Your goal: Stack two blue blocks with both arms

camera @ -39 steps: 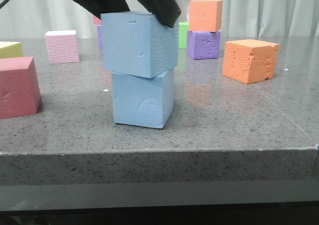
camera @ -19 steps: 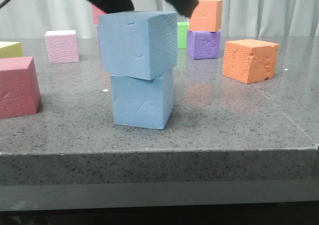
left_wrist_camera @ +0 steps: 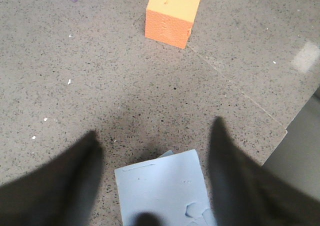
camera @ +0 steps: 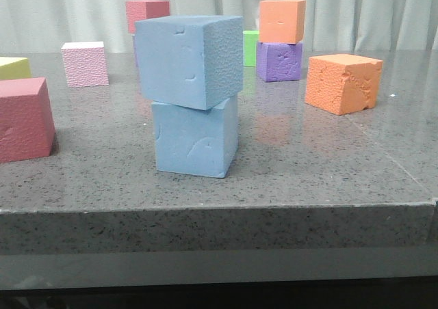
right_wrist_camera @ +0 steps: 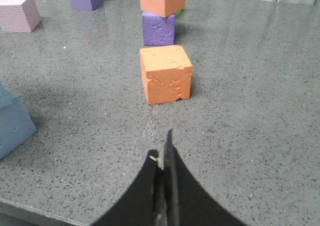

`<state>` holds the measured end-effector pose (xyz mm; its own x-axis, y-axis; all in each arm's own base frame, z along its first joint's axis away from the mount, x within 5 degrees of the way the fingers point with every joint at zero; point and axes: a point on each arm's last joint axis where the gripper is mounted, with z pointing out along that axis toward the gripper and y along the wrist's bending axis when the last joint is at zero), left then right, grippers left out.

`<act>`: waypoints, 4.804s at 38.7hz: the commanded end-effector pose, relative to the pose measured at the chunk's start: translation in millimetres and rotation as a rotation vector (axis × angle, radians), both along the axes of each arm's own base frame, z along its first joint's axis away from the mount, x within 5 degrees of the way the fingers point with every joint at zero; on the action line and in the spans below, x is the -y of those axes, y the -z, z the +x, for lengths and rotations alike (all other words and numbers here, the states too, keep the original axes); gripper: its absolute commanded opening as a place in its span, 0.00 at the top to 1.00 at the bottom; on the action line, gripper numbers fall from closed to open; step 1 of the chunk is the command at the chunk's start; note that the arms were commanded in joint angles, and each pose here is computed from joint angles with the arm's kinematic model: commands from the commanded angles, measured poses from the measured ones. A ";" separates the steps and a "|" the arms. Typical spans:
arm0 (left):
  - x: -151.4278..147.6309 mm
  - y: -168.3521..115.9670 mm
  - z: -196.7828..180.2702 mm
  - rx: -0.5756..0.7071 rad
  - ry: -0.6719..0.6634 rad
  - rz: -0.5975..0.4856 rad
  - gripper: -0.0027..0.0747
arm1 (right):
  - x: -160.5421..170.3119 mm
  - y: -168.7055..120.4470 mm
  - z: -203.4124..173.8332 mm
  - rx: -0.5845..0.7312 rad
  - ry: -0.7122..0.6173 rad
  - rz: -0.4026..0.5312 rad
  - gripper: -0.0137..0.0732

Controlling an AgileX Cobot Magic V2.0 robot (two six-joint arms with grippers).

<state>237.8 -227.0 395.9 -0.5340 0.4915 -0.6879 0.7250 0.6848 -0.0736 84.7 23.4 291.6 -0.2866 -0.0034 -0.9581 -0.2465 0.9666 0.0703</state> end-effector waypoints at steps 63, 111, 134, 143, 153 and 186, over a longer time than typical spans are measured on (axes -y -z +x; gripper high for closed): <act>-187.6 38.0 -196.2 0.780 -0.098 -0.691 0.99 | 2.0 -14.5 2.0 0.088 0.027 0.017 0.92; -210.7 127.1 -195.9 0.907 -0.447 -0.559 0.99 | 2.0 -14.5 2.0 0.088 0.027 0.017 0.92; -227.1 187.3 -183.2 0.846 -0.802 -0.314 0.99 | 1.9 -14.3 1.9 0.086 0.026 0.016 0.92; -226.9 187.3 -183.2 0.845 -0.797 -0.316 0.99 | 1.9 -14.3 1.9 0.086 0.026 0.016 0.92; -226.9 187.3 -183.2 0.845 -0.797 -0.316 0.99 | 1.9 -14.3 1.9 0.086 0.026 0.016 0.92; -226.9 187.3 -183.2 0.845 -0.797 -0.316 0.99 | 6.7 -5.1 6.0 0.136 0.078 -0.011 0.92</act>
